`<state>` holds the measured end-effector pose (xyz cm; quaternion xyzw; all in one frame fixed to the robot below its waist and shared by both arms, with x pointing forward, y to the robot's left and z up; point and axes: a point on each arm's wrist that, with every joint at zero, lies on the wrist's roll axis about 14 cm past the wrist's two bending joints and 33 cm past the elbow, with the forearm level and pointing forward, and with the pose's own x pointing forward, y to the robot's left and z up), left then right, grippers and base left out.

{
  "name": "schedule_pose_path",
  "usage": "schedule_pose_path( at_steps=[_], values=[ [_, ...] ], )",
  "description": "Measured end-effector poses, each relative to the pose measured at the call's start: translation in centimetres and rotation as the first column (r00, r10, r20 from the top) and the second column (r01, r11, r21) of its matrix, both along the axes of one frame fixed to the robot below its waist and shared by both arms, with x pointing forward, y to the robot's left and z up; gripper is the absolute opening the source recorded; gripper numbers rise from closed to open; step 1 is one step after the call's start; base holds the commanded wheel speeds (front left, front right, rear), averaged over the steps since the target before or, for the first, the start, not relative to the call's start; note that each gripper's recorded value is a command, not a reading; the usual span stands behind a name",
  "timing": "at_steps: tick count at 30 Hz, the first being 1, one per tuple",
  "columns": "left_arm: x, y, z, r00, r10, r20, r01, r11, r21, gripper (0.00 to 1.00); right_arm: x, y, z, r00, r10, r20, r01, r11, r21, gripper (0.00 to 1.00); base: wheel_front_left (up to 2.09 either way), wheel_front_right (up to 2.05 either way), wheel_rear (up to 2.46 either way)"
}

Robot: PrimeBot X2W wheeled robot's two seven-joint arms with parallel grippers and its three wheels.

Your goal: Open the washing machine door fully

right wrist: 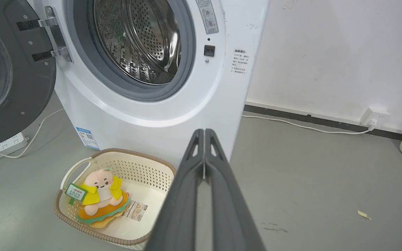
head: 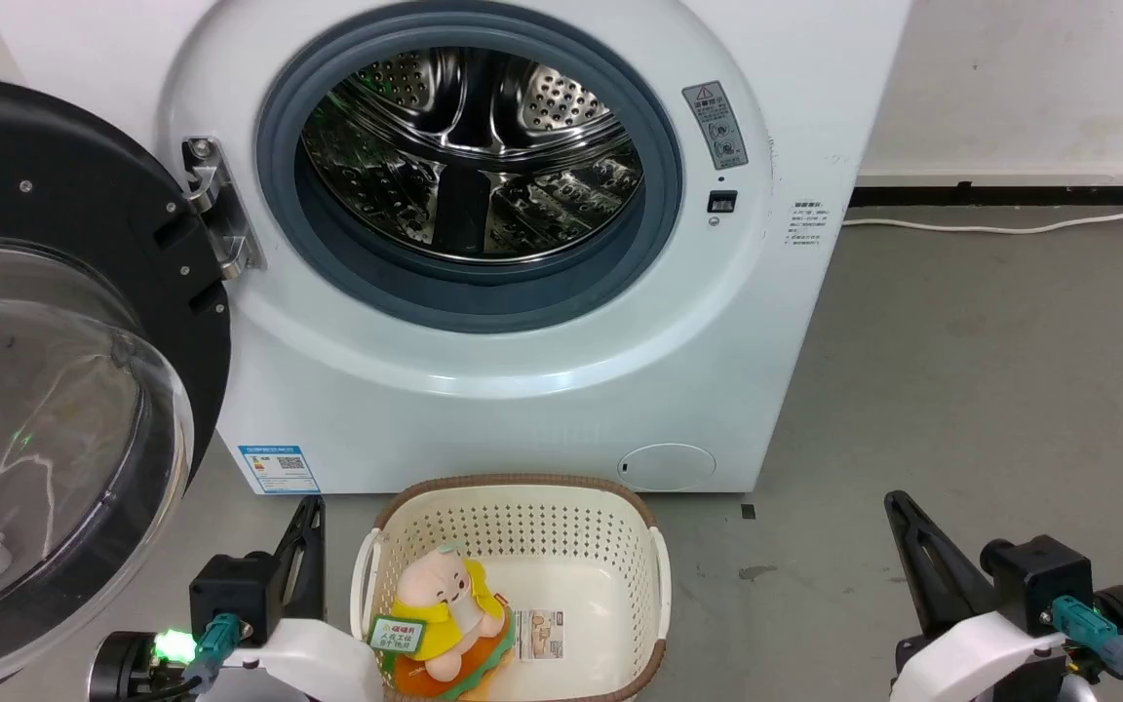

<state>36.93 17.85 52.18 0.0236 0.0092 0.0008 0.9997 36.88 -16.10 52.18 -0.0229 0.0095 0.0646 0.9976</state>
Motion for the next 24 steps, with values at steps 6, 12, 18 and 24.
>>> schedule_pose_path(
  at_steps=[6, 12, 18, 24],
  values=[
    [0.00, 0.00, 0.00, 1.000, 0.000, 0.000, 0.000, 1.000, 0.000, 0.00, 0.00, -0.01, 0.01, 1.000, 0.000, 0.000, 0.000, 1.000, 0.000, 0.00, 0.00, 0.00, 0.00],
    [0.00, 0.00, 0.00, 1.000, 0.000, 0.000, 0.000, 1.000, 0.000, 0.00, 0.00, 0.00, 0.01, 1.000, 0.000, 0.000, 0.000, 1.000, 0.000, 0.00, 0.00, 0.00, 0.00],
    [0.00, 0.00, 0.00, 1.000, 0.000, 0.000, 0.000, 1.000, 0.000, 0.00, 0.00, 0.00, 0.00, 1.000, 0.000, 0.000, 0.000, 1.000, 0.000, 0.00, 0.00, 0.00, 0.00],
    [0.00, -0.01, 0.00, 1.000, 0.000, 0.000, 0.000, 1.000, 0.000, 0.00, 0.00, -0.02, 0.01, 1.000, -0.001, 0.000, 0.001, 1.000, 0.000, 0.00, 0.00, 0.00, 0.00]
  ],
)
